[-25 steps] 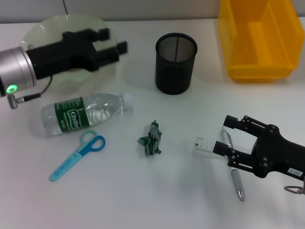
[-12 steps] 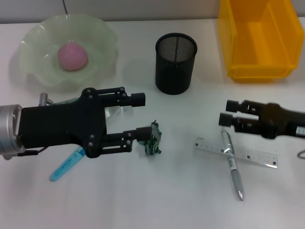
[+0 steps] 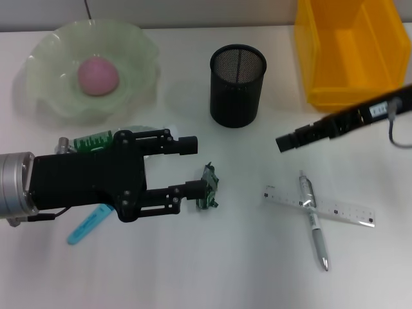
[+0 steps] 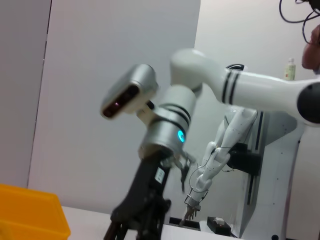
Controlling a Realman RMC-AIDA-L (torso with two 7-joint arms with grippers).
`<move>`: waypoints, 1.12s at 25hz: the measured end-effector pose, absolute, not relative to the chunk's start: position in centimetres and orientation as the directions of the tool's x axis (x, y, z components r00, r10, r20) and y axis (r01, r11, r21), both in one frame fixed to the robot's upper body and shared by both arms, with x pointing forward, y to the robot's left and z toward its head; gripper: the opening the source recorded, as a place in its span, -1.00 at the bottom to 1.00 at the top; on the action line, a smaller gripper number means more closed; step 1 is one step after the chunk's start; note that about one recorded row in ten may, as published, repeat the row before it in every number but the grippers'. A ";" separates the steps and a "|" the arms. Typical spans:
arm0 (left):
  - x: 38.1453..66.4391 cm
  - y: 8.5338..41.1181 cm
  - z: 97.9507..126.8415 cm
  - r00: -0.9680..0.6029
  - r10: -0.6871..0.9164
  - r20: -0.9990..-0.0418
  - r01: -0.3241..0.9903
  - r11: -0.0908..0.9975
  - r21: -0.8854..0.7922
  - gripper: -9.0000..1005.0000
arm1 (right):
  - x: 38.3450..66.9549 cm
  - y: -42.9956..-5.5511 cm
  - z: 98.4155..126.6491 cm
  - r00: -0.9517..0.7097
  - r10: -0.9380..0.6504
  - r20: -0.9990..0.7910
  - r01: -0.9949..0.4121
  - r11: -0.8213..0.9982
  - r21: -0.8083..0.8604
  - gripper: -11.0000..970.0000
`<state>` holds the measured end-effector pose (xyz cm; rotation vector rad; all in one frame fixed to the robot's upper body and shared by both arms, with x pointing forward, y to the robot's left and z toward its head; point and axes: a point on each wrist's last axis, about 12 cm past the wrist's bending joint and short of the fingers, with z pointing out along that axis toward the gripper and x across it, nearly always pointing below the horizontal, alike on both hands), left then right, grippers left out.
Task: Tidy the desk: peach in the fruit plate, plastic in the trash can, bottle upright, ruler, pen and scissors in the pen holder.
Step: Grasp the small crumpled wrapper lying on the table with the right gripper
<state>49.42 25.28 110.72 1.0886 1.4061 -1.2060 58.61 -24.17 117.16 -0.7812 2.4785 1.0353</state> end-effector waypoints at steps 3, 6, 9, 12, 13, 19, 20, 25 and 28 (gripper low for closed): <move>49.4 25.4 110.6 -0.152 0.043 -0.987 0.982 0.123 -0.146 0.29 | 60.6 -22.4 119.4 -0.829 -0.392 -0.398 -0.557 0.632 0.538 0.57; 49.4 25.4 110.5 -0.159 0.043 -0.986 0.980 0.130 -0.152 0.29 | 61.2 -21.3 120.1 -0.831 -0.420 -0.364 -0.556 0.644 0.526 0.57; 49.3 25.4 110.1 -0.164 0.041 -0.986 0.978 0.139 -0.157 0.29 | 61.8 -19.7 120.3 -0.835 -0.458 -0.305 -0.550 0.666 0.504 0.57; 49.3 25.4 109.9 -0.151 0.042 -0.988 0.979 0.141 -0.144 0.29 | 62.2 -18.1 120.3 -0.829 -0.486 -0.277 -0.556 0.667 0.496 0.57; 49.3 25.4 109.9 -0.145 0.042 -0.989 0.980 0.143 -0.138 0.29 | 62.3 -17.2 120.1 -0.828 -0.491 -0.271 -0.558 0.665 0.497 0.57; 49.2 25.3 109.8 -0.130 0.042 -0.991 0.982 0.141 -0.123 0.29 | 62.4 -15.7 118.3 -0.834 -0.484 -0.266 -0.550 0.683 0.481 0.57; 49.2 25.3 109.8 -0.133 0.041 -0.990 0.982 0.141 -0.126 0.29 | 62.3 -15.5 117.8 -0.835 -0.485 -0.259 -0.547 0.685 0.480 0.57; 49.1 25.3 109.7 -0.136 0.033 -0.990 0.981 0.143 -0.130 0.29 | 62.0 -14.5 116.1 -0.841 -0.480 -0.251 -0.538 0.690 0.484 0.57; 49.0 25.2 109.5 -0.116 0.033 -0.993 0.984 0.143 -0.110 0.28 | 61.9 -14.0 115.0 -0.848 -0.464 -0.257 -0.527 0.683 0.505 0.57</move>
